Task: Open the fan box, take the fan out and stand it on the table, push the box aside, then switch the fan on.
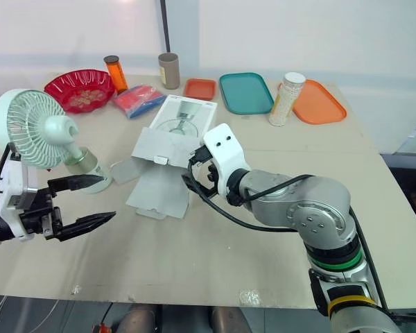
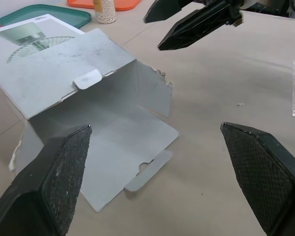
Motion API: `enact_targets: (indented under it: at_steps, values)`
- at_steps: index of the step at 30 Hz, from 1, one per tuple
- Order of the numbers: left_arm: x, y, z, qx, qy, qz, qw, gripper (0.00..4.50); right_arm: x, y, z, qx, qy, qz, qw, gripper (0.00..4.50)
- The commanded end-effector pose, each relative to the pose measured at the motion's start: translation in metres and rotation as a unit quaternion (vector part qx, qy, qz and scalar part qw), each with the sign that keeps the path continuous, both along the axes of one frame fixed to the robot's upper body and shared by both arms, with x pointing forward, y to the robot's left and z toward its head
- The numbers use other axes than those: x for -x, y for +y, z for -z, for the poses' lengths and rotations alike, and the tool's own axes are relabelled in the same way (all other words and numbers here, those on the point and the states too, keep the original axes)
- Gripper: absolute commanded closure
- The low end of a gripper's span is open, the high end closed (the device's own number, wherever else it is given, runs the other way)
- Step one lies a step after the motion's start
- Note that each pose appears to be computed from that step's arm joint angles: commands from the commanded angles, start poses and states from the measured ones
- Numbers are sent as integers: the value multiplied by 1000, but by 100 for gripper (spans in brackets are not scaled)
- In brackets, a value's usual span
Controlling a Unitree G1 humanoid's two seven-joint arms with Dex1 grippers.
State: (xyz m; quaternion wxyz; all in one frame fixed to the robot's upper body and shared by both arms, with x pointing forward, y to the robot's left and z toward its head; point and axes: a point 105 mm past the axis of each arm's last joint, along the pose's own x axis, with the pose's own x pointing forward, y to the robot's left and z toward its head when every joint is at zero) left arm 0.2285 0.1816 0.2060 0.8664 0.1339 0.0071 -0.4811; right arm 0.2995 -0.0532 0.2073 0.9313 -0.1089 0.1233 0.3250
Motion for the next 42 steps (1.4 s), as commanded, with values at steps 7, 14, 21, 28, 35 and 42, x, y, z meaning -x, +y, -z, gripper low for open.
enact_targets:
  at_steps: [7, 14, 21, 28, 35, 42]
  values:
    - [-16, -8, -14, 11, -38, -27, 999, 2, -11, 9, -9, -13, -18, 6, 1000, 0]
    - [-19, -21, -12, 26, -37, -27, 999, 2, -24, 19, 6, 4, -10, 19, 1000, 0]
    - [-23, -24, -14, 38, -37, -25, 998, 2, -48, 11, 12, 34, -30, 65, 997, 0]
    - [-22, -29, -12, 43, -35, -20, 998, 2, -63, -2, 16, 58, -56, 117, 990, 0]
    - [-25, -45, -8, 56, -33, -3, 998, 0, -68, -9, 21, 64, -60, 141, 986, 42]
    - [-29, -48, -12, 56, -35, 7, 998, 0, -69, -14, 24, 47, -48, 171, 983, 336]
